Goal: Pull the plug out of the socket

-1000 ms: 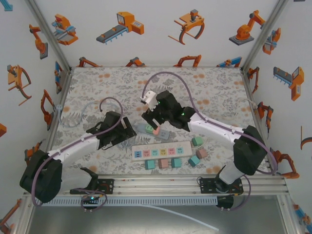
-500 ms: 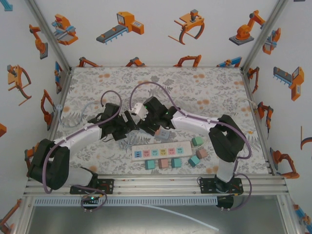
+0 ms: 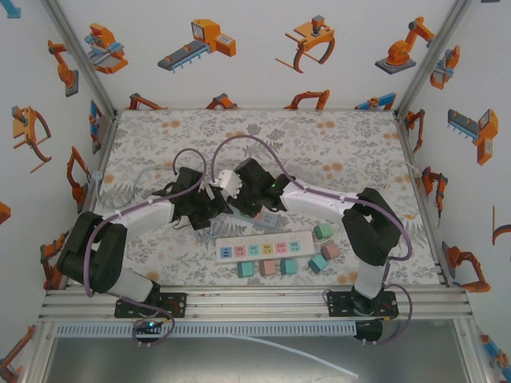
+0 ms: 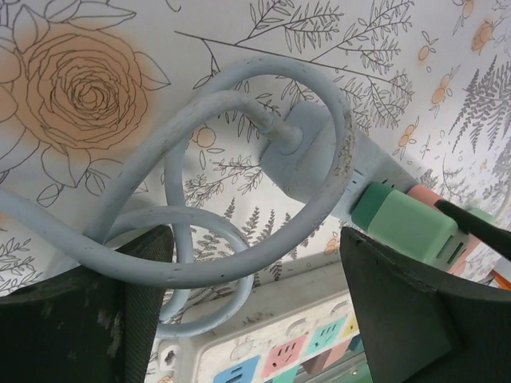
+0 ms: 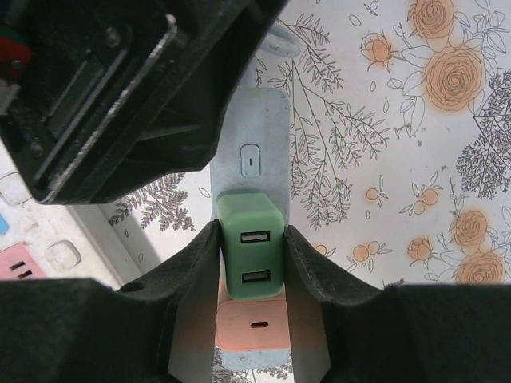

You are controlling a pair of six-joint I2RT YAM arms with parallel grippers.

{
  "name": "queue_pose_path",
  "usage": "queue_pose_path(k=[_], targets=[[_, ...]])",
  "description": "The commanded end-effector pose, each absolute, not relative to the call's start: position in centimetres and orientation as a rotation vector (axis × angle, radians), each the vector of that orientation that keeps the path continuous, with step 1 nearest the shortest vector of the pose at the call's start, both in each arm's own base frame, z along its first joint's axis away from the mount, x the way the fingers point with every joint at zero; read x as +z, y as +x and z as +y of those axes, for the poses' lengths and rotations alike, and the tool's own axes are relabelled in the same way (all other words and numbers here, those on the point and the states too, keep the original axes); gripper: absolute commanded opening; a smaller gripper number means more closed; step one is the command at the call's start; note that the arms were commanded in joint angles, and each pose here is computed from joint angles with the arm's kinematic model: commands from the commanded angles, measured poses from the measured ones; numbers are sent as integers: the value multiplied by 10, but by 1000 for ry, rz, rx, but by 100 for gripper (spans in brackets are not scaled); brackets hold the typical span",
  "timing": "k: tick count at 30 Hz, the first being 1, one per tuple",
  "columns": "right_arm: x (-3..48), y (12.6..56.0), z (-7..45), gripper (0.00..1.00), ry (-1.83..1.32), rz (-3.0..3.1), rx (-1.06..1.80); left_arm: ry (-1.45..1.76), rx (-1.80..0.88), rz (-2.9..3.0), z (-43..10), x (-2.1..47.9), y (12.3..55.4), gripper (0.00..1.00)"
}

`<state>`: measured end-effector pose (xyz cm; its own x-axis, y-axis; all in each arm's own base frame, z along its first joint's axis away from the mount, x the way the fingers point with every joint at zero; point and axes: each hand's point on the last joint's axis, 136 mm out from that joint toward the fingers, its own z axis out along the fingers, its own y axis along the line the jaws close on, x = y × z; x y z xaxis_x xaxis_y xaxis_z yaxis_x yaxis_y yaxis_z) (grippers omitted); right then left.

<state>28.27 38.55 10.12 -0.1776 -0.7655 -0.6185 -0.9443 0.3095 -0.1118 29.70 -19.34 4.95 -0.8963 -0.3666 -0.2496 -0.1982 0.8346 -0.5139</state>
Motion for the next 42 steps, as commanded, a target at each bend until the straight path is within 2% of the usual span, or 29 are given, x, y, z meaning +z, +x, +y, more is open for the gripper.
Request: queue_pose_path(k=[1, 9, 16, 20, 30, 35, 42], targets=[[116, 280, 400, 24, -1509, 1939, 484, -415, -659, 2675, -196, 43, 306, 75], [141, 276, 412, 14, -1448, 1896, 589, -375, -545, 2775, -198, 5, 292, 68], [167, 286, 412, 10, -1385, 1836, 559, -276, -211, 2841, -170, -25, 261, 61], [171, 293, 405, 9, -1357, 1831, 497, -275, -117, 2869, -160, -43, 248, 59], [204, 292, 398, 8, -1269, 1759, 561, -280, -68, 2887, -156, -62, 244, 58], [222, 306, 389, 7, -1112, 1774, 667, -271, -49, 2897, -154, -67, 242, 58], [214, 317, 366, 5, -1059, 1822, 631, -260, -37, 2900, -151, -69, 241, 58]])
